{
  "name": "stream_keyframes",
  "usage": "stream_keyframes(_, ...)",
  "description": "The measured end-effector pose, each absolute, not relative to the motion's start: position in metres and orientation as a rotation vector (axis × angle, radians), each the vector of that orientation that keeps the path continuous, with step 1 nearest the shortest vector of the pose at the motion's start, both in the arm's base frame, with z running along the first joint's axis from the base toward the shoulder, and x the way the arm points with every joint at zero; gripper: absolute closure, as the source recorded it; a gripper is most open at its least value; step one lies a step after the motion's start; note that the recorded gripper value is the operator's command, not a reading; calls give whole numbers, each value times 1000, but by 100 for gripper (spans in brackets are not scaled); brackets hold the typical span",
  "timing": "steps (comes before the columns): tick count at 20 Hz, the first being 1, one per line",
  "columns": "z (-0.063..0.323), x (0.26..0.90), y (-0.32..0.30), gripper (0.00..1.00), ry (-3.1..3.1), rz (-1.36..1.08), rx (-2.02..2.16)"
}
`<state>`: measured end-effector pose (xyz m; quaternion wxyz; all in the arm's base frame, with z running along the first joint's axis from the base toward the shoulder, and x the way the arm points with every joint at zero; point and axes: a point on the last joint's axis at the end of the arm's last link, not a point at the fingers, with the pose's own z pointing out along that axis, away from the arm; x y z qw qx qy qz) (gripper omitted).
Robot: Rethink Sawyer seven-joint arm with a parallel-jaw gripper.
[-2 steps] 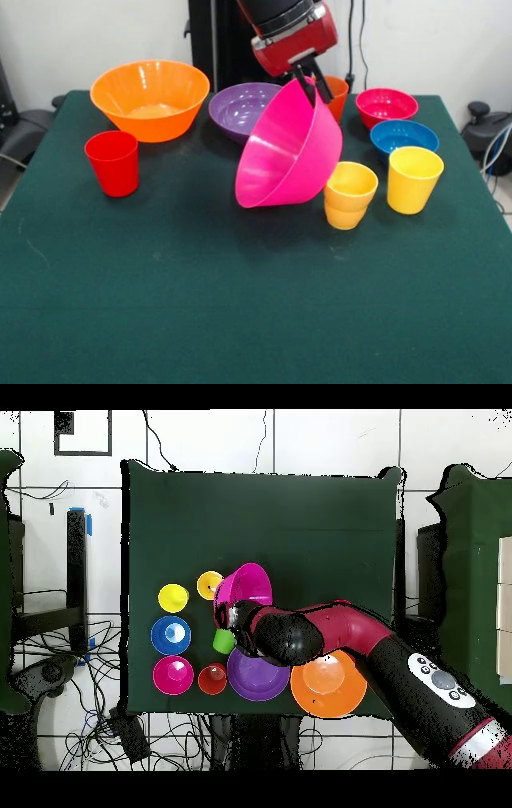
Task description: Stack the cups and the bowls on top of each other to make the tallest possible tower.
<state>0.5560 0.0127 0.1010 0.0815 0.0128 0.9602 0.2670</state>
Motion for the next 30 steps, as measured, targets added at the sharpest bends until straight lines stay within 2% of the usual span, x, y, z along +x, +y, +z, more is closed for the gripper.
stream_keyframes(8, 112, 559, 28, 100, 2848, 853, -10)
stream_keyframes(23, 186, 568, 32, 100, 2954, 720, -119)
stream_keyframes(30, 204, 571, 37, 100, 2965, 703, -127)
